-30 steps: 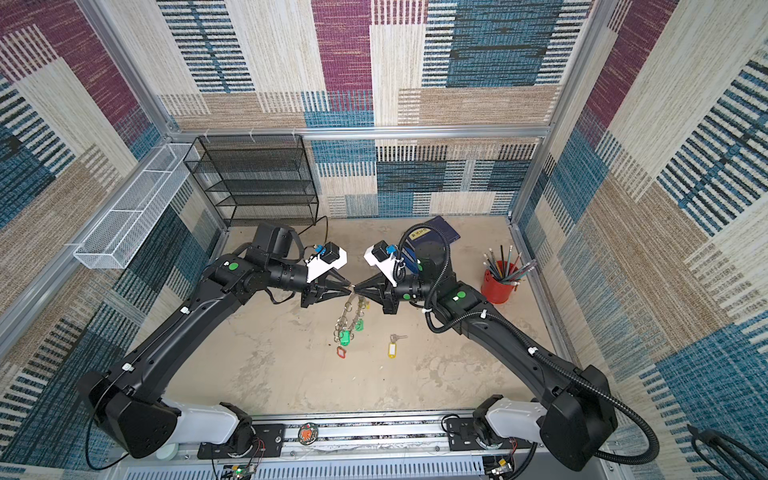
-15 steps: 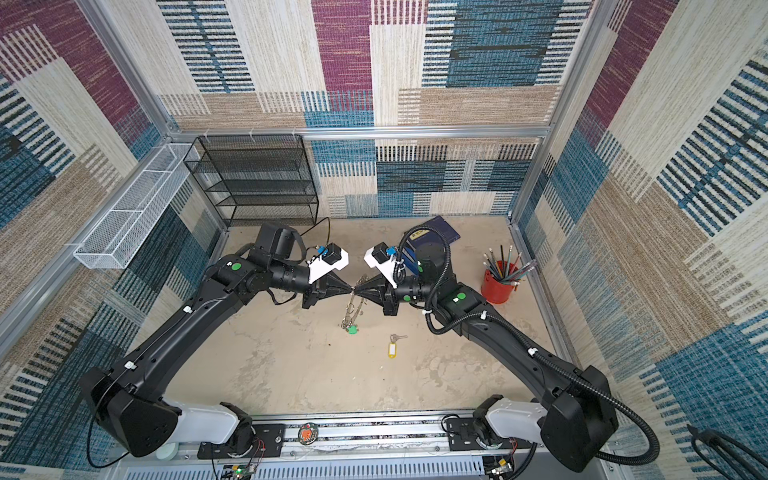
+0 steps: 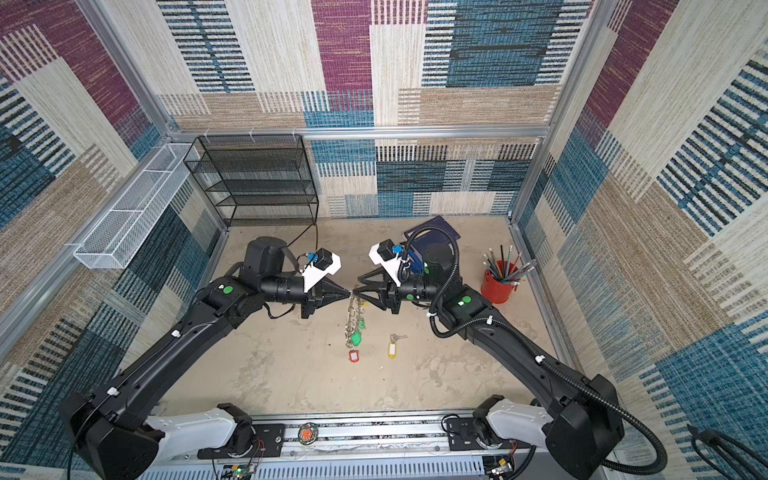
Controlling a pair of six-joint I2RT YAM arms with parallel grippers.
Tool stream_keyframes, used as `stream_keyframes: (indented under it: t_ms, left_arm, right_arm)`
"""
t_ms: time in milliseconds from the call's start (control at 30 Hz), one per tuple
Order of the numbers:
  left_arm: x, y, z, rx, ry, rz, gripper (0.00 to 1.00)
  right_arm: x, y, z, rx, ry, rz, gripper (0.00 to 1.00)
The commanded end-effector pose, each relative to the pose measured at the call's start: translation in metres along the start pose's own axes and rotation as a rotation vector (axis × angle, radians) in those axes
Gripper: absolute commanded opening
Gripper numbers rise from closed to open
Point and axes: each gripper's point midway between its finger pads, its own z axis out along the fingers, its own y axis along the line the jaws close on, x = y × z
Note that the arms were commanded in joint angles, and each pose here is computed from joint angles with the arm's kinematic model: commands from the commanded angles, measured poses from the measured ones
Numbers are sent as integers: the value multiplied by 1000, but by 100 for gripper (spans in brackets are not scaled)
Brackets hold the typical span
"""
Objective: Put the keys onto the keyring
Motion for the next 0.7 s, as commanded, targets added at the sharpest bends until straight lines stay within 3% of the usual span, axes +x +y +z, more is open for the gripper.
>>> stream_keyframes:
  t_ms: [0,167,400,667]
  left_arm:
    - [-26,1,-7,-29,-115,4,0]
    - [-39,-3,-19,-70,-220,7,0]
    - [-55,1,-32,-137,-365,-20,0]
    - [-57,2,-36,-139,-443,-74,0]
  right_arm:
    - [-9,-3,-5,29,-40,-14,46]
    - [-8,-2,-8,21,-55,-2,49]
    - [-7,1,0,-41,-49,14,45]
    - [-6,5,4,-93,-53,32,45]
